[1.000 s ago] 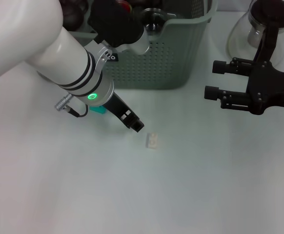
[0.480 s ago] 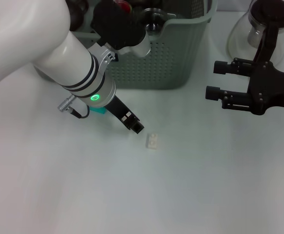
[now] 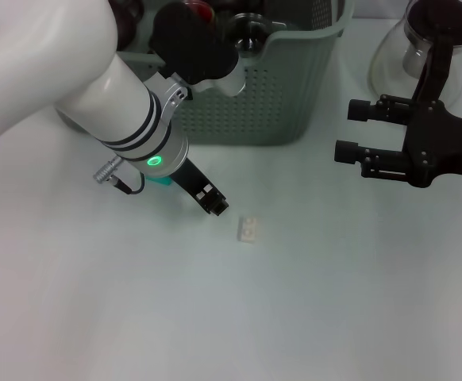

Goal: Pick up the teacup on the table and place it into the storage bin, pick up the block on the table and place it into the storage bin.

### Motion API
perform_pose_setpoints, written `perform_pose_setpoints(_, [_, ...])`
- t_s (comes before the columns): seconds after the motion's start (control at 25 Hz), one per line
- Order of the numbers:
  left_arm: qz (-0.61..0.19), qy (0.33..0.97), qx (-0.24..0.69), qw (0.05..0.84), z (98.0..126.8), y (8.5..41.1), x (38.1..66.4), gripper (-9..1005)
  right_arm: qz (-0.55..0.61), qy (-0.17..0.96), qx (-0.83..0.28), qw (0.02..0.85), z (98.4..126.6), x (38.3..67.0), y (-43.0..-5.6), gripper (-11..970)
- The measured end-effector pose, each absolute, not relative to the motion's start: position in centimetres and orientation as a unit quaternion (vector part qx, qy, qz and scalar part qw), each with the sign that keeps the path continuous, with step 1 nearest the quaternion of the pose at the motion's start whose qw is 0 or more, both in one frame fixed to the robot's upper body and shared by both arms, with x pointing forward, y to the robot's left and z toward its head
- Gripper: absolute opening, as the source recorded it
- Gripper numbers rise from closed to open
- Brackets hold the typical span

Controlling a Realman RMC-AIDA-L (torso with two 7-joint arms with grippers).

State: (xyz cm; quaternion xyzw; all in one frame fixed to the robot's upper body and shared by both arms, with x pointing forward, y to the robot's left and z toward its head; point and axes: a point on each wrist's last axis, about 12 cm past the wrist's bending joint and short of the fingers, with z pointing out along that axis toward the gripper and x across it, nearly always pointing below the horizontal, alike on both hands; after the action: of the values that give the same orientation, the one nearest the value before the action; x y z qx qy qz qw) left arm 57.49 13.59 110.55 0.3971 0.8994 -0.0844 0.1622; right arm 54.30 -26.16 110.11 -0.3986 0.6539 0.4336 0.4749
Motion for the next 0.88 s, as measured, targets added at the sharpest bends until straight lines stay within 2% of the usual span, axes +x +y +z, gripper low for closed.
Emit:
perform_pose_setpoints(0.28, [-0.088, 0.899, 0.395, 0.165, 111.3, 13.9, 57.5, 418, 0.434, 0.654, -0.399, 0.475, 110.1, 54.3, -26.2, 761])
perform_pose_setpoints(0.44, [-0.132, 0.897, 0.386, 0.170, 113.1, 16.0, 57.6, 405, 0.434, 0.653, -0.399, 0.475, 110.2, 54.3, -26.2, 761])
perform_pose_setpoints(0.72, [-0.317, 0.845, 0.375, 0.211, 115.5, 23.3, 56.8, 408, 0.434, 0.653, -0.399, 0.475, 110.1, 54.3, -26.2, 761])
perform_pose_setpoints(0.88, [-0.431, 0.778, 0.388, 0.242, 115.7, 27.2, 55.6, 410, 0.434, 0.654, -0.398, 0.475, 110.1, 54.3, -26.2, 761])
